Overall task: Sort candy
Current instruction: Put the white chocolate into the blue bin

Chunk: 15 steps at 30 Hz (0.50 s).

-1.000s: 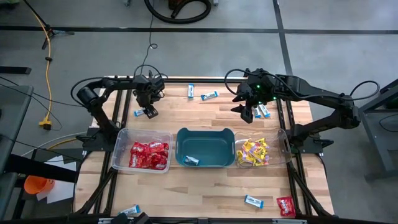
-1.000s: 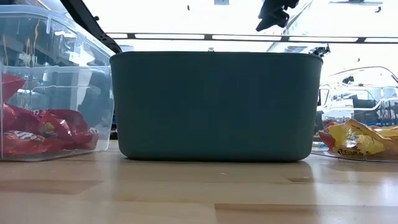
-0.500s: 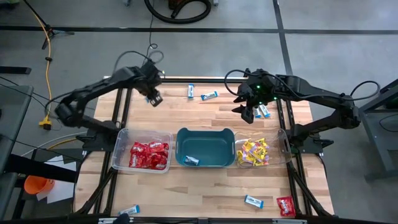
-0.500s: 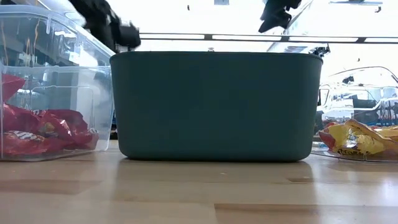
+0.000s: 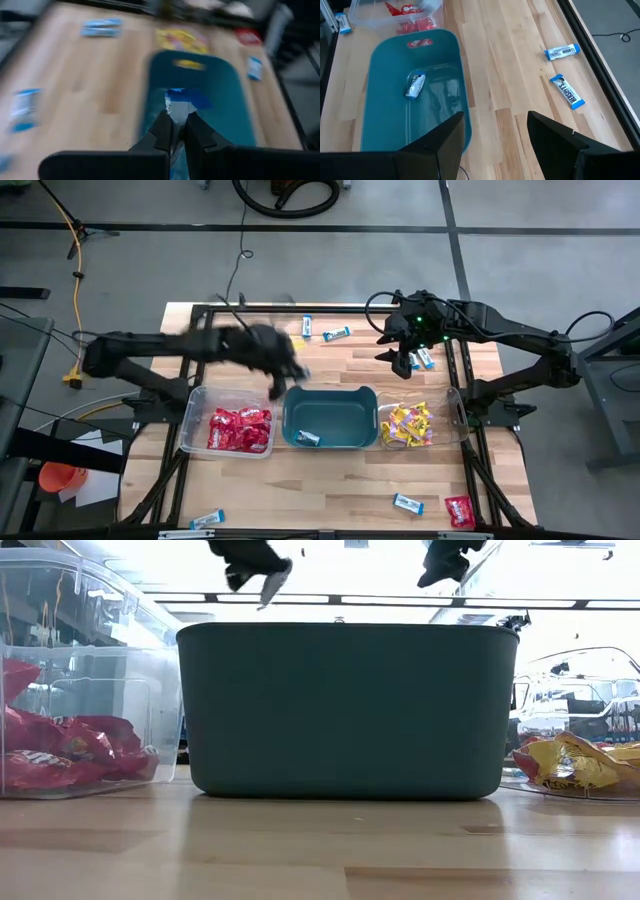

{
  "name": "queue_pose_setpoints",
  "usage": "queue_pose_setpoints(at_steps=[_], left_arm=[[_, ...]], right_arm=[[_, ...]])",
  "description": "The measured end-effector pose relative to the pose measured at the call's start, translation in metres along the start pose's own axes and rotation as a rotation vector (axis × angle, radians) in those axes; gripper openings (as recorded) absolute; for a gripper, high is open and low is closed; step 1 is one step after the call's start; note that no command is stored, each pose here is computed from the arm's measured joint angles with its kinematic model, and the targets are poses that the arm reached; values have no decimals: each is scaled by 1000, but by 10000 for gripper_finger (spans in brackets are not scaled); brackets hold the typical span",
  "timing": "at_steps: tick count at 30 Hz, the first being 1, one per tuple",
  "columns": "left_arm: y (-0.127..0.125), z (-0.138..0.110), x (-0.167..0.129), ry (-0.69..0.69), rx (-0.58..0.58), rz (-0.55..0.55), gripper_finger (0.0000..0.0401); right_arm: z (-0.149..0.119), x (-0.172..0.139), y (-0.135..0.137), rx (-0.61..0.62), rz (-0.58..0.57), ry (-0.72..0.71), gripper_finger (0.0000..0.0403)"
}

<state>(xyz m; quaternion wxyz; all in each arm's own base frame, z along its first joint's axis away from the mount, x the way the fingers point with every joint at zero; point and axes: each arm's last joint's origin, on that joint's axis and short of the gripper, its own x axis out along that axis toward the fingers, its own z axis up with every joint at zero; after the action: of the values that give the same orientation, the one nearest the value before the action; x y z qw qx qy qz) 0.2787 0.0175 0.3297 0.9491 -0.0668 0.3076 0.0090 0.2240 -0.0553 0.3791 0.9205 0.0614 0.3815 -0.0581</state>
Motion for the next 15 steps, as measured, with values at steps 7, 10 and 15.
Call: queue_pose_setpoints(at_steps=[7,10,15], left_arm=[[-52,-22,80,105,226,-136,30],[-57,-30,98,146,239,-158,57],[-60,-20,104,154,234,-163,109]], right_arm=[[-2,0,0,-15,1,18,211],[-5,0,0,-11,12,49,211],[-11,-1,1,-4,15,109,211]])
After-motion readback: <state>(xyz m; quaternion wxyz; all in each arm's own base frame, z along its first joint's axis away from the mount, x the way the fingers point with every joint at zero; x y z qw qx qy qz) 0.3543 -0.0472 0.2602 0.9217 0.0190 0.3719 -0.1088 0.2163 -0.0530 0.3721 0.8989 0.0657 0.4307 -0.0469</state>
